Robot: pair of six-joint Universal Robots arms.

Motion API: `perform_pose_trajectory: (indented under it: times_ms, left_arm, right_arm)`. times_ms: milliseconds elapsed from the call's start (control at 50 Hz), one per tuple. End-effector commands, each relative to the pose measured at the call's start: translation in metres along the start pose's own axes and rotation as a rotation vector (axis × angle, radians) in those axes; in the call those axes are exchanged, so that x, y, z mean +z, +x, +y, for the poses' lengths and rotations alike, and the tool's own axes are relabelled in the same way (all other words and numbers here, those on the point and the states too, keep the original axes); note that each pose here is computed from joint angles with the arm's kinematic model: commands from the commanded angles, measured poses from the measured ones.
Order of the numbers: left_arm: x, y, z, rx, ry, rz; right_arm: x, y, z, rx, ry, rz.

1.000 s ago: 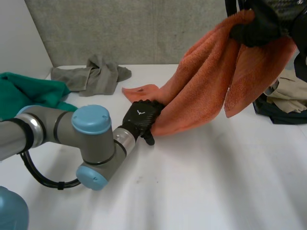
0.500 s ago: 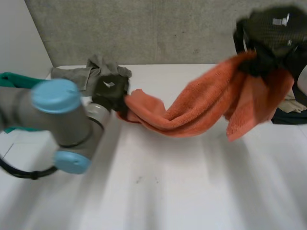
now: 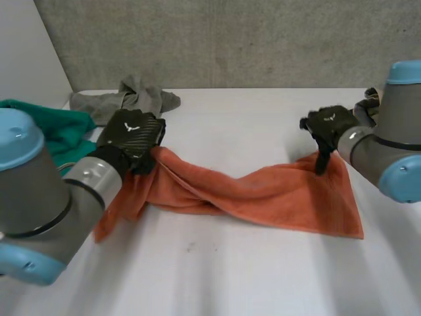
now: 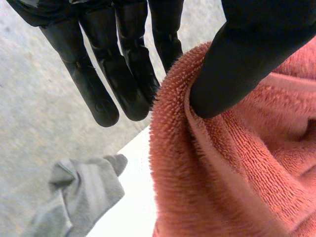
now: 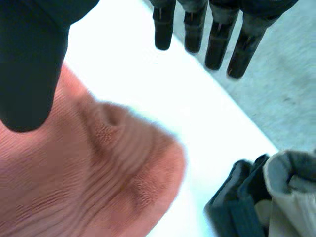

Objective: Fold the laundry.

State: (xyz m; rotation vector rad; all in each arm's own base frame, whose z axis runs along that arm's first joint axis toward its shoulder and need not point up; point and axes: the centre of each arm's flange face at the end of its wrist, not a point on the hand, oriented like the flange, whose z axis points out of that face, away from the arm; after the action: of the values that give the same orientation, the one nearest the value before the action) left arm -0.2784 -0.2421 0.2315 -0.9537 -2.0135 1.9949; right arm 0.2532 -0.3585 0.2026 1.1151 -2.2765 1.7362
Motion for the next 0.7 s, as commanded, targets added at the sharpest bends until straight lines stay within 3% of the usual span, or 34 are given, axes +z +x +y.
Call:
perform_pose_trajectory:
  times_ms: [20, 120, 280, 520, 700]
  left_arm:
    - [0.021, -0.004, 0.004, -0.009, -0.037, -0.003]
    - [0.021, -0.006, 0.003, -0.013, -0.039, -0.007]
    - [0.022, -0.007, 0.005, -0.018, -0.044, -0.01]
    - [0.028, -0.009, 0.001, -0.018, -0.026, -0.016]
    - [0.032, -0.015, 0.0, -0.019, -0.022, -0.032]
  right_arm:
    - [-0.028, 0.013, -0.034, 0.05, 0.118, 0.128]
    - [-0.069, 0.012, -0.04, 0.042, 0.124, 0.109]
    - [-0.105, -0.024, 0.011, 0.063, -0.1, -0.12]
    - [-0.075, -0.041, 0.08, 0.103, -0.056, -0.117]
    - [-0.052, -0.047, 0.098, 0.096, -0.059, -0.136]
